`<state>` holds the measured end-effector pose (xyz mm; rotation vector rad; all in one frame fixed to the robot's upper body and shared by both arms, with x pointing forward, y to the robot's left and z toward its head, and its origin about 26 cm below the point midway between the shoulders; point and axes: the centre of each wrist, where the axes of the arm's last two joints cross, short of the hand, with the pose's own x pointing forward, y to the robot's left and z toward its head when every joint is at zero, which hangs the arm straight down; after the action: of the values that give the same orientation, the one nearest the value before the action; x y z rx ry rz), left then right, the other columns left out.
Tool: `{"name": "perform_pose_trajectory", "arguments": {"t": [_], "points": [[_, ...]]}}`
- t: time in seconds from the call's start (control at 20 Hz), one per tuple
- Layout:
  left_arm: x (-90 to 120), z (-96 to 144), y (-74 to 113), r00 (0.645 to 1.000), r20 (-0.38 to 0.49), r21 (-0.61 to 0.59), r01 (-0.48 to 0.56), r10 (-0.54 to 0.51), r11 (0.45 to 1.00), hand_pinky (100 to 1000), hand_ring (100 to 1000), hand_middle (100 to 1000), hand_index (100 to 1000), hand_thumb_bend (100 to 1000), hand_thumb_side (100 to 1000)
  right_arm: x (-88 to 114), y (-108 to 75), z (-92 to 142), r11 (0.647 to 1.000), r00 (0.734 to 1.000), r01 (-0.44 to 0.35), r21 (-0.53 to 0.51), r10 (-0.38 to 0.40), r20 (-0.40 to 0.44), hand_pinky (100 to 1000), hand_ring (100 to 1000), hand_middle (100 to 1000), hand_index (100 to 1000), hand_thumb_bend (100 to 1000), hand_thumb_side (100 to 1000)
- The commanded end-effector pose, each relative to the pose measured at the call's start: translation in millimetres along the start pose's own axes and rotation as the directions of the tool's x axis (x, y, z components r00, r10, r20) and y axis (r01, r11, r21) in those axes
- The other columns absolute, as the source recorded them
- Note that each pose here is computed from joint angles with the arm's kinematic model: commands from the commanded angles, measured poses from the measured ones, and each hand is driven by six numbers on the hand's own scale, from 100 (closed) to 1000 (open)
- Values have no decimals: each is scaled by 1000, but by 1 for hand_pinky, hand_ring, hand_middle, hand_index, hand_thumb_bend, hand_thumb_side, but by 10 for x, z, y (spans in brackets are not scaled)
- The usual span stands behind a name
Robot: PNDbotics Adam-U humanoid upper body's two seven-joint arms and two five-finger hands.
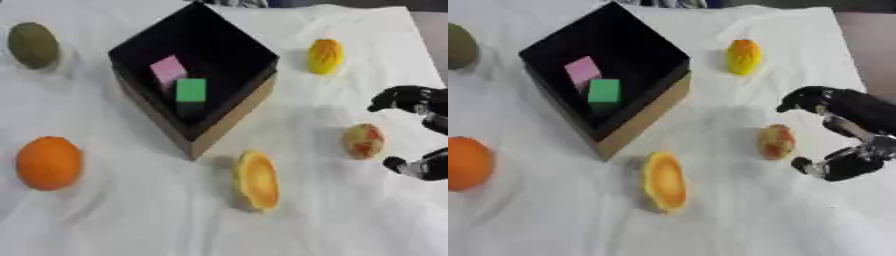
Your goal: Pick up objects on the table and place them in the box.
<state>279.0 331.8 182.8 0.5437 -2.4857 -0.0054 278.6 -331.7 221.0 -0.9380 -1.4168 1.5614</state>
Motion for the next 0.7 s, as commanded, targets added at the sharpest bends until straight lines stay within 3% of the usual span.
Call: {"name": "perform_pose_trajectory", "arguments": {"t": [0.05,0.7], "points": [[50,-51,15,1000,25,-14,4,-3,1000,846,761,738,809,100,472,22,-65,12,1000,1000,-24,-2,24,-5,944,970,872,884,434,135],[48,-44,4,1000,22,-15,-3,4,1000,847,761,739,809,100,474,72,-11,-29,999,998,40,-32,-42,-54,923,943,858,863,358,100]]}}
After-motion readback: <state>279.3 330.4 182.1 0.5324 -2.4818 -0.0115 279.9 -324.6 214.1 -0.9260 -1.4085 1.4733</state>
